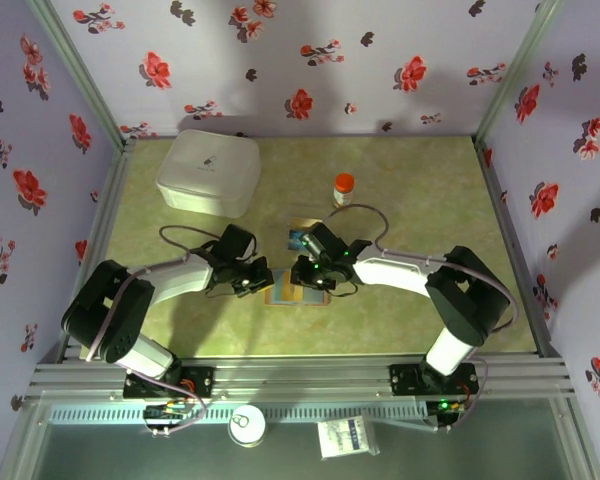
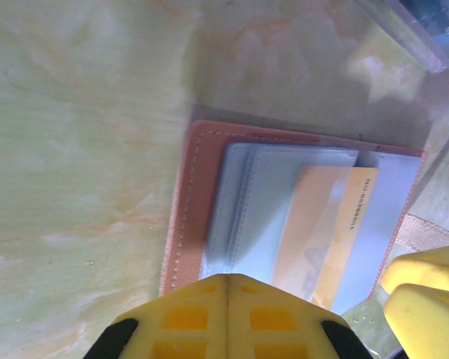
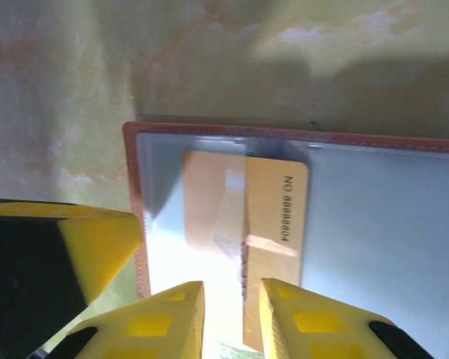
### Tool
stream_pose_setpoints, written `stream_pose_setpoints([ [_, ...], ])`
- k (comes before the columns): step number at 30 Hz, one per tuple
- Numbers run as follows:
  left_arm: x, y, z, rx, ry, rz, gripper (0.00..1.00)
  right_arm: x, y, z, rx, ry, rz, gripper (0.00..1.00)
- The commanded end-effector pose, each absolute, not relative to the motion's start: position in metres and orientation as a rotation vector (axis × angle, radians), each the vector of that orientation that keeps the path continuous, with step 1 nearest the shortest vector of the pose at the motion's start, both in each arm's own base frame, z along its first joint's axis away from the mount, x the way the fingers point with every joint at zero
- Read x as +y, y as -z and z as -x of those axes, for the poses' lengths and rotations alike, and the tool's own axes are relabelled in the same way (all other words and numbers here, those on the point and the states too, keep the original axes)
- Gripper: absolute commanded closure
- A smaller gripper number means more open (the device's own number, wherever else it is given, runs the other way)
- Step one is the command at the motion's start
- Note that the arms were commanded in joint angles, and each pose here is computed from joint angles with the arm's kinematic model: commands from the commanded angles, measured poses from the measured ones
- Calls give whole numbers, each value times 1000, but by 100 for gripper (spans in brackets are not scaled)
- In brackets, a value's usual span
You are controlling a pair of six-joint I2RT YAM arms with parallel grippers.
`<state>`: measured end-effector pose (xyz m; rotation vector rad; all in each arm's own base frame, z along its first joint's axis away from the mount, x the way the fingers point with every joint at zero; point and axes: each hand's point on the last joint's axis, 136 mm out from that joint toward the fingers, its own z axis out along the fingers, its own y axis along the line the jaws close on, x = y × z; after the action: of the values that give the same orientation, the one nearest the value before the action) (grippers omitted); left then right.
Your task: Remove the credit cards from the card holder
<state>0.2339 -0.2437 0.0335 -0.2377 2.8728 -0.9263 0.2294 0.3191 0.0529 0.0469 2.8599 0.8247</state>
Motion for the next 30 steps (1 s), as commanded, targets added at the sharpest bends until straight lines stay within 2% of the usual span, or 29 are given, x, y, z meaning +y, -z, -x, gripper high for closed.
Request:
stream_pose_setpoints([
  [1, -254, -44, -237, 2860, 943, 180, 100, 305, -50, -232, 2856, -774, -58, 74],
  [12, -269, -38, -234, 2883, 944, 132, 100, 306, -43, -232, 2869, -828, -79, 74],
  [30, -263, -18, -229, 2947, 874, 158, 100, 310, -26, -232, 2900, -859, -95, 75],
])
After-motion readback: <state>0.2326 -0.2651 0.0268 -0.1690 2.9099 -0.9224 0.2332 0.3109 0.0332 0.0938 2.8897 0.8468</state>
